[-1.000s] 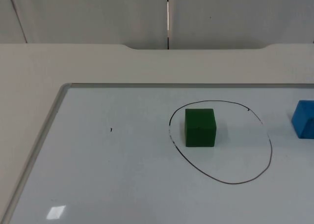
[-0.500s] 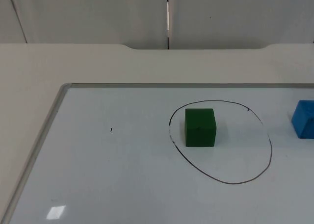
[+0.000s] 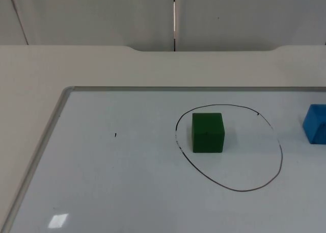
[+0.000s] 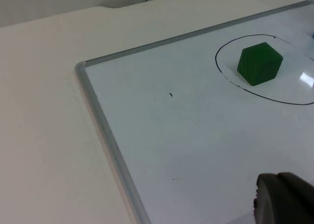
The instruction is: Push the two cubes into the marked area.
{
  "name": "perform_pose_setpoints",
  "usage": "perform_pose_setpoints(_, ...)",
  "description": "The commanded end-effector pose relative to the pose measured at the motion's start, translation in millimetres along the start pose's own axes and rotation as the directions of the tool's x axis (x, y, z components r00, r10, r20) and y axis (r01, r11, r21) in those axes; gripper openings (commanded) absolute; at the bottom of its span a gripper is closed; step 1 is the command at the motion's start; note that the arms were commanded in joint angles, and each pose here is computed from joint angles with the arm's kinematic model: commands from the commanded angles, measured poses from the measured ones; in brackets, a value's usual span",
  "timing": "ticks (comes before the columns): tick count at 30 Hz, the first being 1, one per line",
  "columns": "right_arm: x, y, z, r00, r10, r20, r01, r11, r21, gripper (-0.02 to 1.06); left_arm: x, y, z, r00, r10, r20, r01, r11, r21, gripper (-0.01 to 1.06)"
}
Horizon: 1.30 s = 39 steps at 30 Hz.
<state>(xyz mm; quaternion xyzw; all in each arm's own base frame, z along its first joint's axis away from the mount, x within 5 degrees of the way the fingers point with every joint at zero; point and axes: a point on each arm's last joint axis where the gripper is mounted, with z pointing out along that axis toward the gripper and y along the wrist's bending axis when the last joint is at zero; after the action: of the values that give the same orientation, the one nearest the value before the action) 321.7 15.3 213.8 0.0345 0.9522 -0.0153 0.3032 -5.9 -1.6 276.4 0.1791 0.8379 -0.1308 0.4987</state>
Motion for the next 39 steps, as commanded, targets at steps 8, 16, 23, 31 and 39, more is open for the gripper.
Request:
perform_pose_setpoints(8, 9, 0, 30, 0.998, 0.040, -0.049, -0.040, 0.999, -0.001, 0.00, 2, 1, 1, 1.000, -0.003, -0.004, 0.003, 1.000, -0.009, 0.00)
perform_pose_setpoints(16, 25, 2, 65, 0.990, 0.031, -0.138, -0.031, 1.000, 0.006, 0.00, 2, 1, 1, 1.000, -0.003, -0.004, 0.003, 1.000, -0.009, 0.00)
perform_pose_setpoints(23, 35, 6, 93, 0.989, 0.057, -0.140, -0.059, 0.998, -0.012, 0.00, 2, 1, 1, 1.000, -0.003, -0.004, 0.003, 1.000, -0.009, 0.00)
perform_pose_setpoints(31, 35, 7, 98, 0.989, 0.081, -0.125, -0.084, 0.996, -0.022, 0.00, 2, 1, 1, 1.000, -0.003, -0.004, 0.003, 1.000, -0.009, 0.00)
perform_pose_setpoints(39, 33, 13, 98, 0.988, 0.118, -0.102, -0.123, 0.991, -0.044, 0.00, 2, 1, 1, 1.000, -0.003, -0.004, 0.003, 1.000, -0.009, 0.00)
